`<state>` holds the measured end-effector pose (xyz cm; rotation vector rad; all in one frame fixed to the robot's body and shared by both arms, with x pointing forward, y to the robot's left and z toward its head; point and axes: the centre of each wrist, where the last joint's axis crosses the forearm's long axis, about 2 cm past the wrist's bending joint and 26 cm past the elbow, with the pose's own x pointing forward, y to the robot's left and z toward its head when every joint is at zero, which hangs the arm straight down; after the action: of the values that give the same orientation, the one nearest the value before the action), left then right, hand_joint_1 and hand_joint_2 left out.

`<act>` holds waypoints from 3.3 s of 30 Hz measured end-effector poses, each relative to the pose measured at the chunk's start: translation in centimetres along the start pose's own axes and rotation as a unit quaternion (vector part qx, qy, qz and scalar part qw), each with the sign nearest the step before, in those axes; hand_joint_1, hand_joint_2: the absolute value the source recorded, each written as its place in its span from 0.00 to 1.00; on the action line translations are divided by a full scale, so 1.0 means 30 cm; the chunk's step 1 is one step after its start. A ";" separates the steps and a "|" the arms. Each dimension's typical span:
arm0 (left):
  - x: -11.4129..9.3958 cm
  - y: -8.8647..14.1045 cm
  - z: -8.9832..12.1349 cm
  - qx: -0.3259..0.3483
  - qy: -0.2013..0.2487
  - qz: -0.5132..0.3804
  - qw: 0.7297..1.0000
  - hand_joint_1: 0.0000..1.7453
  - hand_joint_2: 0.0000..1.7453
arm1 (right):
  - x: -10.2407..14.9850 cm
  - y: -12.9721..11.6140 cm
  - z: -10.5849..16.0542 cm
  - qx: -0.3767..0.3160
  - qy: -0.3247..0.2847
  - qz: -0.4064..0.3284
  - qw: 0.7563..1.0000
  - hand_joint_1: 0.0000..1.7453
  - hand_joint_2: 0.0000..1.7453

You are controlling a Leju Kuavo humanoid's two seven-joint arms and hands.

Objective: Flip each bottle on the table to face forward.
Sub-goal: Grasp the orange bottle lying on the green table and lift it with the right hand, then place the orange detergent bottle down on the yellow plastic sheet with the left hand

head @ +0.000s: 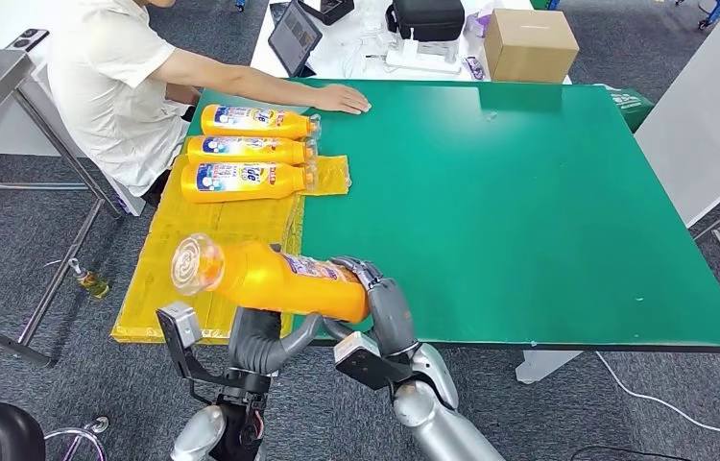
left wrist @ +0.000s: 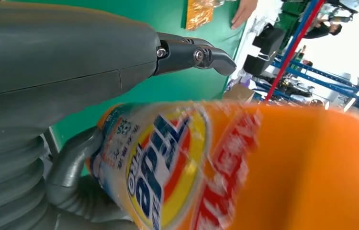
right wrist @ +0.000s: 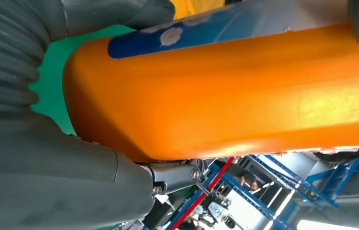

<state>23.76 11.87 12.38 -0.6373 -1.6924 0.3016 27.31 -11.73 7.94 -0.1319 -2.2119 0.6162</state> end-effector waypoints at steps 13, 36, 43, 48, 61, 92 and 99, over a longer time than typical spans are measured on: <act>0.058 -0.032 -0.006 0.016 -0.039 0.084 0.996 1.00 1.00 | 0.061 0.095 0.014 0.049 -0.027 -0.035 0.998 0.81 1.00; 0.083 0.068 0.024 0.049 -0.114 -0.091 0.988 1.00 1.00 | 0.070 0.137 0.110 0.033 -0.007 -0.013 0.999 0.00 0.00; 0.111 0.168 0.037 0.072 -0.167 -0.333 0.925 1.00 1.00 | 0.137 0.072 0.068 -0.017 -0.086 0.094 0.992 0.00 0.00; 0.124 0.214 0.040 0.071 -0.169 -0.481 0.857 1.00 1.00 | 0.165 -0.078 -0.004 -0.108 -0.102 0.199 0.969 0.00 0.00; 0.109 0.397 -0.045 0.033 -0.034 -0.654 0.755 1.00 1.00 | 0.172 -0.226 0.002 -0.230 -0.046 0.227 0.945 0.00 0.00; 0.016 0.434 -0.372 -0.074 0.085 -0.709 0.697 0.00 1.00 | 0.101 -0.117 0.017 -0.193 0.002 0.160 0.968 0.00 0.00; 0.004 0.429 -0.370 -0.099 0.088 -0.728 0.673 0.00 1.00 | 0.091 -0.103 0.020 -0.185 0.008 0.153 0.971 0.00 0.00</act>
<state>37.58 20.80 8.20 0.6548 -1.5525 -1.0725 25.41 -13.86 10.95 -0.6793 -2.2876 0.3533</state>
